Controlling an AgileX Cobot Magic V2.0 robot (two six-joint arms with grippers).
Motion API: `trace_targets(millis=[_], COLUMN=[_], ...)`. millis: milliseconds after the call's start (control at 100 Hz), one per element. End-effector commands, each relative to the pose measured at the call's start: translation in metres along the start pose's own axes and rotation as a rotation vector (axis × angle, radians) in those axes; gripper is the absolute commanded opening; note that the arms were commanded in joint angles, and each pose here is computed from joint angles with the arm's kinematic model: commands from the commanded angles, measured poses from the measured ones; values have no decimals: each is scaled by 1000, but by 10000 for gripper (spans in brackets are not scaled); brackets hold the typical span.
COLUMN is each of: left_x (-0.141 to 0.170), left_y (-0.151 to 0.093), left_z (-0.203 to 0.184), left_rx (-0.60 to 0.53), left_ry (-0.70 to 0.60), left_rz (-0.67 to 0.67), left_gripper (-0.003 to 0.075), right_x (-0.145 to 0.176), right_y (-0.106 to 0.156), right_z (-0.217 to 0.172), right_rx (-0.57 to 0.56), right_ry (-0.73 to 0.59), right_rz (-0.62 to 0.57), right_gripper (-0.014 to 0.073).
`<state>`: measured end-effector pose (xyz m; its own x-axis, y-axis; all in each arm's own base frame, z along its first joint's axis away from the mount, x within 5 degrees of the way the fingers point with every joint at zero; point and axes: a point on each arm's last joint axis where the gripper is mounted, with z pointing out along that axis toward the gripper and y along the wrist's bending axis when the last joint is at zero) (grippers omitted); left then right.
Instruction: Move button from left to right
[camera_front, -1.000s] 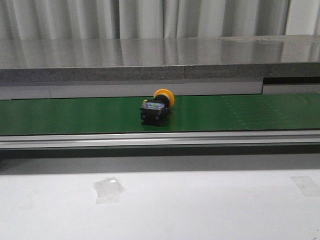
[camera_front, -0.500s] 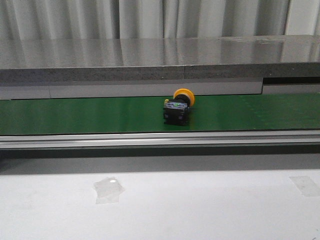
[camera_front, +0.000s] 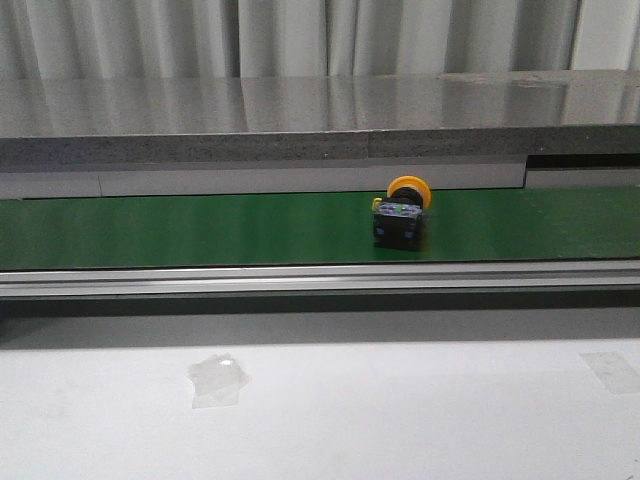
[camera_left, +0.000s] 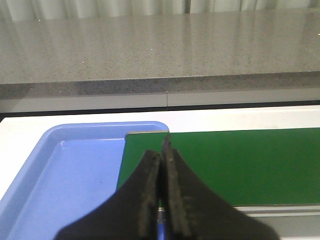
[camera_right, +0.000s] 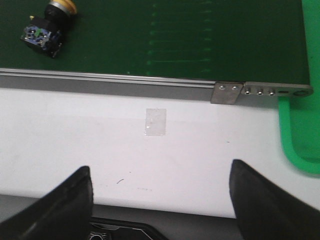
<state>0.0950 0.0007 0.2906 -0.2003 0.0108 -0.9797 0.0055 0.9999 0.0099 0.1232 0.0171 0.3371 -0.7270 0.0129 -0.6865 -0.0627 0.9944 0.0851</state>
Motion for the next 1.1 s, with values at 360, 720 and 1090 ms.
trace_targets(millis=[360, 720, 1090], left_x=[-14, -14, -14], left_y=[3, 3, 3], left_z=[-2, -2, -2], left_rx=[-27, -27, -27], left_ry=[-81, -81, -81], left_rz=[-18, -18, -18], left_gripper=[-20, -20, -20], right_x=[-73, -116, -129], right_y=[10, 27, 34], right_z=[49, 120, 163], right_rx=[-40, -61, -66], right_ry=[27, 96, 131], right_rz=[21, -10, -12], right_gripper=[580, 580, 580])
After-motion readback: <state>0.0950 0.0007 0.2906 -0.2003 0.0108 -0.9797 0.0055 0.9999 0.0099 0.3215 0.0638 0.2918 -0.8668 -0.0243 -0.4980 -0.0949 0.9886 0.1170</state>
